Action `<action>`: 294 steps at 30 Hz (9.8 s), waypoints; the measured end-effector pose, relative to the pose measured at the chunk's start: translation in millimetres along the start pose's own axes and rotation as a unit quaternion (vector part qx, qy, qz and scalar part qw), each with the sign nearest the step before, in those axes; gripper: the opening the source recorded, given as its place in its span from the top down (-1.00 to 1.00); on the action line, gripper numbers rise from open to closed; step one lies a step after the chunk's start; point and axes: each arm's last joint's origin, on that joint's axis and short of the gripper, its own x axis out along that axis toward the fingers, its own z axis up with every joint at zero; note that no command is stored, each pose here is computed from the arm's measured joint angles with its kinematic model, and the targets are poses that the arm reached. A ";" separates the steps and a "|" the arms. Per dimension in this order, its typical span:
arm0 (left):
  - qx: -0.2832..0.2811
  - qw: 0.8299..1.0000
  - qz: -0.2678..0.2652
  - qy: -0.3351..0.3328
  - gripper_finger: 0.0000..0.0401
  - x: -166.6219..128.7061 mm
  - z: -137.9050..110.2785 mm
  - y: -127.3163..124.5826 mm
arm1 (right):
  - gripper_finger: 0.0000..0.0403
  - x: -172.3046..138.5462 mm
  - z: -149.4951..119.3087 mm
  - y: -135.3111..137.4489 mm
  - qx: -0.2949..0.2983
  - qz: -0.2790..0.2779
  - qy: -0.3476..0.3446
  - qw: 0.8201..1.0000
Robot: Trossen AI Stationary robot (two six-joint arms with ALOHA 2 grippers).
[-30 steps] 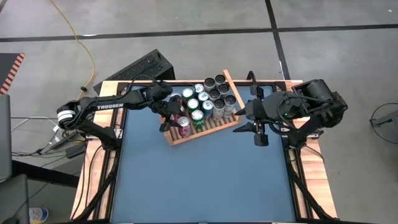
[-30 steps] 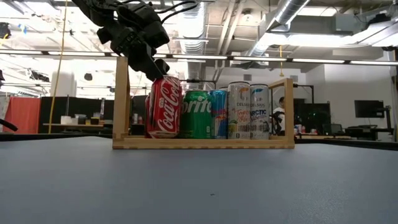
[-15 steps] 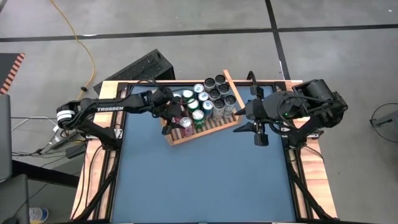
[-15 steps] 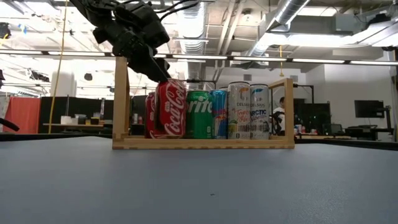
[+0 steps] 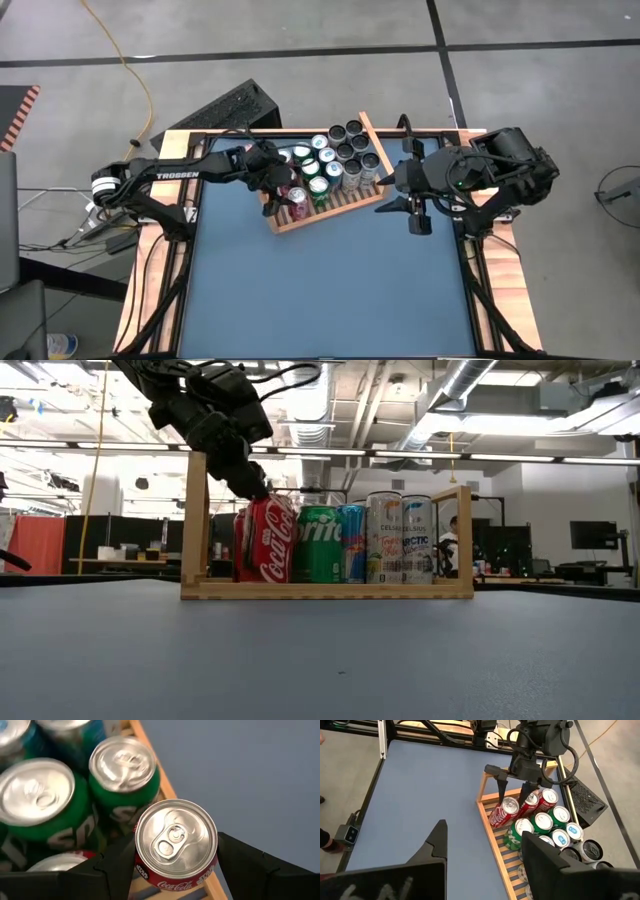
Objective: Place canned beverage on shelf
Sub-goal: Put the red-white soda can on the shelf aligned with the other red-white soda cans, then adjust the red-white soda cans, then return to Home Position
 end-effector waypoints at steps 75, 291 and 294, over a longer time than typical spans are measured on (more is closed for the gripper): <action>-0.024 0.975 0.057 -0.213 -0.57 -277.9 143.3 -165.3 | -0.71 297.7 -3.5 -38.3 -0.226 0.088 0.156 0.958; 0.031 0.976 0.019 -0.215 -0.58 -263.9 150.9 -195.7 | 1.00 281.5 -25.3 -29.9 -0.137 0.034 0.098 0.985; 0.033 0.975 0.024 -0.217 -0.58 -264.2 151.2 -195.5 | 1.00 221.1 9.3 -27.8 -0.143 0.033 0.044 0.988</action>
